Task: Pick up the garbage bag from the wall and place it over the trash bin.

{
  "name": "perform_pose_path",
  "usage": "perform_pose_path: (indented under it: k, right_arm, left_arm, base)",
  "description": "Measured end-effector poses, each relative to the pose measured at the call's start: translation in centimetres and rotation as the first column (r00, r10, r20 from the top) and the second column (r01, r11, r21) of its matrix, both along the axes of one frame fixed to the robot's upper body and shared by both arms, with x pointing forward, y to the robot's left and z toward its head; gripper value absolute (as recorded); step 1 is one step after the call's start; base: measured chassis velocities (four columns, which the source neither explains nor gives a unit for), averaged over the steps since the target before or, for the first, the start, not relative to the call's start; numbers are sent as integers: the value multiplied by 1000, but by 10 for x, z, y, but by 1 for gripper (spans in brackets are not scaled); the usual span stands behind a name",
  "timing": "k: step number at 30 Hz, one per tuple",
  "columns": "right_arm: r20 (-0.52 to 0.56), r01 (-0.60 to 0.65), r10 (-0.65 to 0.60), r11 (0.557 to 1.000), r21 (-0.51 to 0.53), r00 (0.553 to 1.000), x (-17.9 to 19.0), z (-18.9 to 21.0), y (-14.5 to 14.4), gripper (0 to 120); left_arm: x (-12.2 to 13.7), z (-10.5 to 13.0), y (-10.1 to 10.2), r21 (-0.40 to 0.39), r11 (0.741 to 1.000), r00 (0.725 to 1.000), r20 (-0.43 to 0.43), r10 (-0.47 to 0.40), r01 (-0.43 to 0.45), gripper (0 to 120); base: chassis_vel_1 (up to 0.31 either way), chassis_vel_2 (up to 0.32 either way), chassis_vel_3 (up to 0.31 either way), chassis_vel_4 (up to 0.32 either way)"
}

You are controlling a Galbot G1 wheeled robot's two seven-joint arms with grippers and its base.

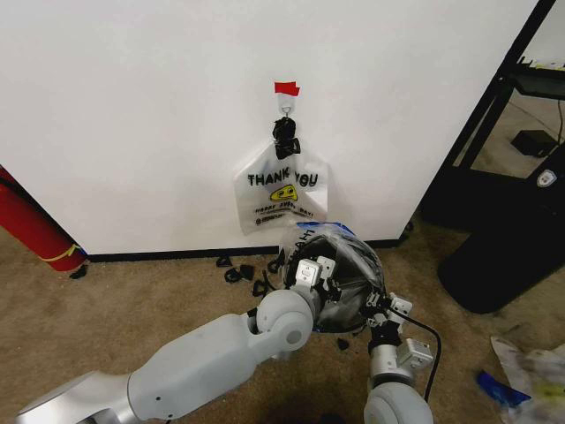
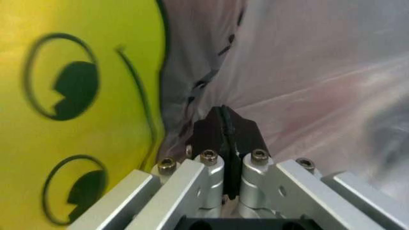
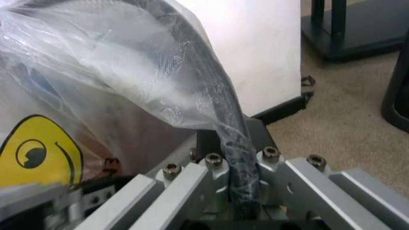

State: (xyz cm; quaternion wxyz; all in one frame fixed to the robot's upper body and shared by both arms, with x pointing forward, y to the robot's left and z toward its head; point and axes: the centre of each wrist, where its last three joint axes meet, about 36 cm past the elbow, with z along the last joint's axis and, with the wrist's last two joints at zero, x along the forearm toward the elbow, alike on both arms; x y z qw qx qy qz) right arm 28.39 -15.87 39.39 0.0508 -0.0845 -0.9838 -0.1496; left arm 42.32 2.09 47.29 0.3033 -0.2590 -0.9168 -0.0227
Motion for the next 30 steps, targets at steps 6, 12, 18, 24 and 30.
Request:
perform_pose_path:
  k: [6, 12, 18, 24, 30]
  right_arm:
    - [3, -8, 8, 1000, 4, 1000, -3, 1, 2, 0]
    - [-2, -19, 19, 1000, 8, 1000, -7, 0, 5, 0]
    - [6, -29, 29, 1000, 4, 1000, -11, 0, 6, 0]
    - [14, -33, 33, 999, 7, 999, -13, 4, 5, 0]
    - [9, -37, 36, 999, 22, 999, -15, 5, 6, 0]
  left_arm:
    - [9, -9, -6, 17, 1000, 1000, -16, 18, -18, 0]
    - [15, -14, -14, 26, 999, 999, -28, 22, -21, 0]
    - [23, -18, -20, 43, 999, 999, -31, 26, -25, 0]
    - [31, -23, -26, 57, 998, 999, -37, 36, -34, 0]
    - [33, -27, -30, 64, 997, 998, -47, 39, -36, 0]
  base:
    - [0, 0, 0, 0]
    - [0, 0, 0, 0]
    - [0, 0, 0, 0]
    - [0, 0, 0, 0]
    - [0, 0, 0, 0]
